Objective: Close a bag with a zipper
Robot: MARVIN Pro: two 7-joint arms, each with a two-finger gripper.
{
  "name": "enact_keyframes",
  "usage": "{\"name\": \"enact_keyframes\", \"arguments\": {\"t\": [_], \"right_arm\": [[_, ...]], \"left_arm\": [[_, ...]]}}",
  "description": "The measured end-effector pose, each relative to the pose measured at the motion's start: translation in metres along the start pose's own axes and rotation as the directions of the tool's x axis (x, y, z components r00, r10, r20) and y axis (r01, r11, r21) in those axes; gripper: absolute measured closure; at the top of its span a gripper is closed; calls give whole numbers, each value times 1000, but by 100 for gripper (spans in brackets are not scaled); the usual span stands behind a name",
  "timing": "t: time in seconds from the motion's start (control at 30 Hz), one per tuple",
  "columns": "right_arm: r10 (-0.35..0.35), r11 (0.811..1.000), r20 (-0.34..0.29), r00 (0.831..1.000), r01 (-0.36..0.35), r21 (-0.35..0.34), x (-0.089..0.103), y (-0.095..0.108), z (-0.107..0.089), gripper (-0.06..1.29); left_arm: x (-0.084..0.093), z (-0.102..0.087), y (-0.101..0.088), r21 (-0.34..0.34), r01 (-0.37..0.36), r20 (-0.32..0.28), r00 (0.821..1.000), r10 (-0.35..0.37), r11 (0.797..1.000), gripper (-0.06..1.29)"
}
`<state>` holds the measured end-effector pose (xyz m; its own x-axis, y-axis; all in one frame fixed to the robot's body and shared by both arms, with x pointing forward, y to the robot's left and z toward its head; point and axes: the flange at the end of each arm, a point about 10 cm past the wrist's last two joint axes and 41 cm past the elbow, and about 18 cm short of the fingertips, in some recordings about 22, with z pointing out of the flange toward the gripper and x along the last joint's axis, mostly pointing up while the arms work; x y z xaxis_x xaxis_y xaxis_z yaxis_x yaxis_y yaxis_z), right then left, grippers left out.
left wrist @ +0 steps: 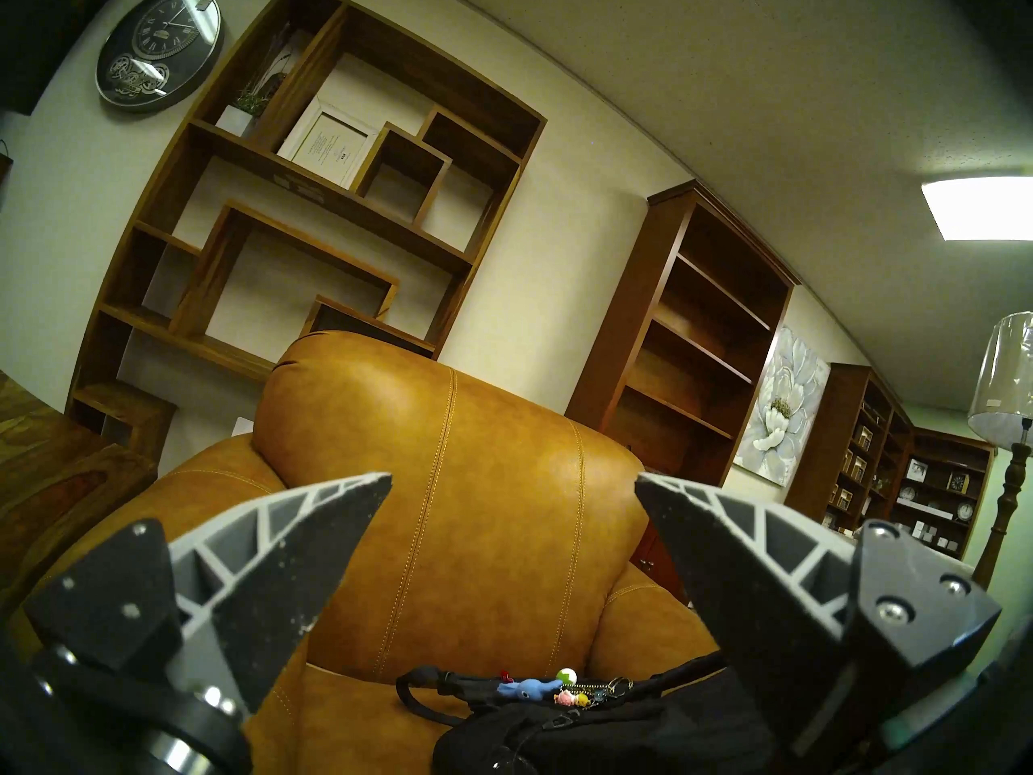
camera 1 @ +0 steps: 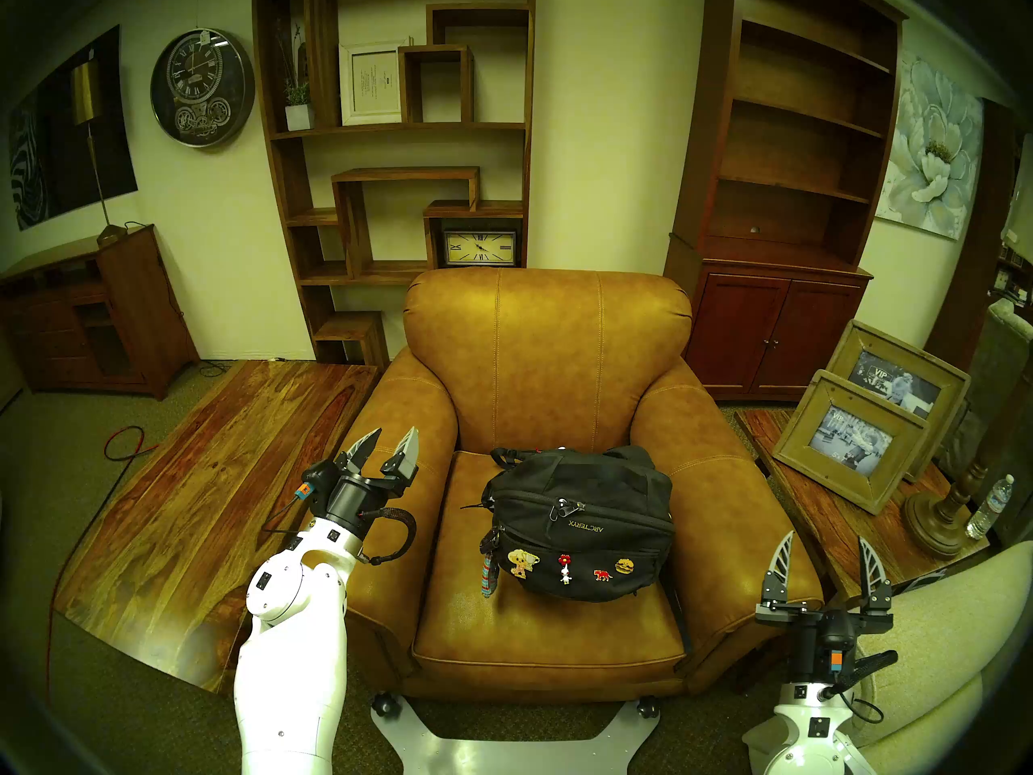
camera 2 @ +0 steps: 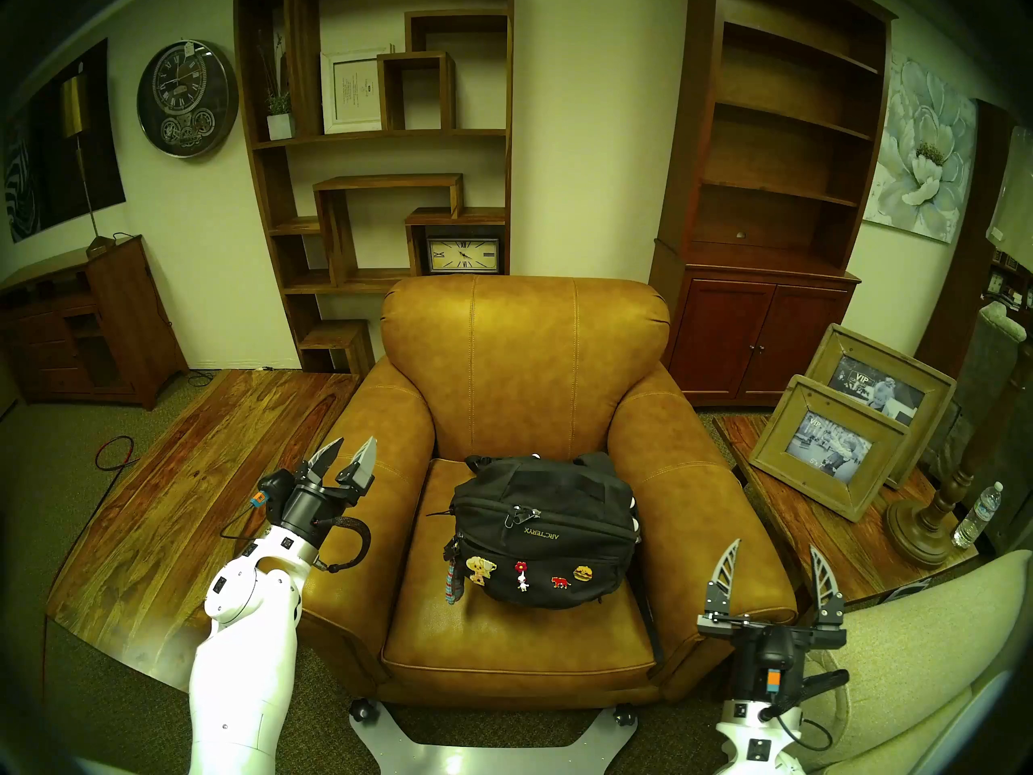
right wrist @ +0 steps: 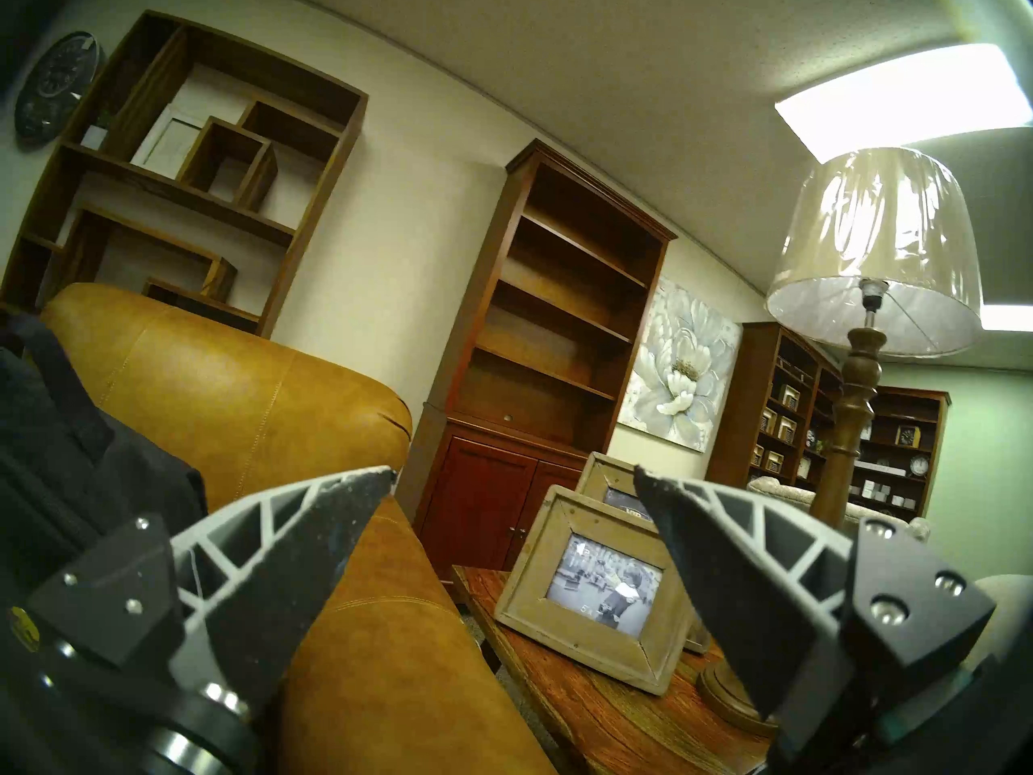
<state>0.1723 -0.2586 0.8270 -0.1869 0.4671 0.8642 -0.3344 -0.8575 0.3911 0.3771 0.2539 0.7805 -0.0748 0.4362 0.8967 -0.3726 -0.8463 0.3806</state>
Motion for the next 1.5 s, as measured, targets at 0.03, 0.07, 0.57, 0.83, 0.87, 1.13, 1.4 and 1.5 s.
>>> {"name": "enact_keyframes", "arguments": {"t": [0.03,0.07,0.57,0.83,0.87,1.13,1.4,1.5], "right_arm": [[-7,999,-19,1000,8,33,4,-7,1,3],[-12,998,-35,999,14,58,8,-14,2,3],[-76,956,-210,975,131,261,42,-79,13,3],[-124,920,-283,951,218,327,51,-97,14,3],[-130,912,-294,947,230,338,51,-99,13,3],[-175,805,-401,899,366,468,62,-129,1,3],[-187,665,-472,862,465,585,59,-165,-9,3],[-196,615,-493,848,498,612,55,-176,-9,3]], "left_arm": [[-3,-1,-2,-3,-6,9,1000,6,1000,3],[-4,-1,-4,-5,-11,15,1000,11,1000,3],[-20,2,-21,-188,-35,120,991,59,981,3],[-35,12,-29,-283,-16,226,971,82,959,2],[-35,14,-29,-287,-17,230,969,86,958,2],[-38,34,-34,-327,-35,252,960,123,944,2],[-43,38,-44,-348,-47,254,957,142,936,2],[-44,37,-47,-349,-52,250,957,147,936,2]]}}
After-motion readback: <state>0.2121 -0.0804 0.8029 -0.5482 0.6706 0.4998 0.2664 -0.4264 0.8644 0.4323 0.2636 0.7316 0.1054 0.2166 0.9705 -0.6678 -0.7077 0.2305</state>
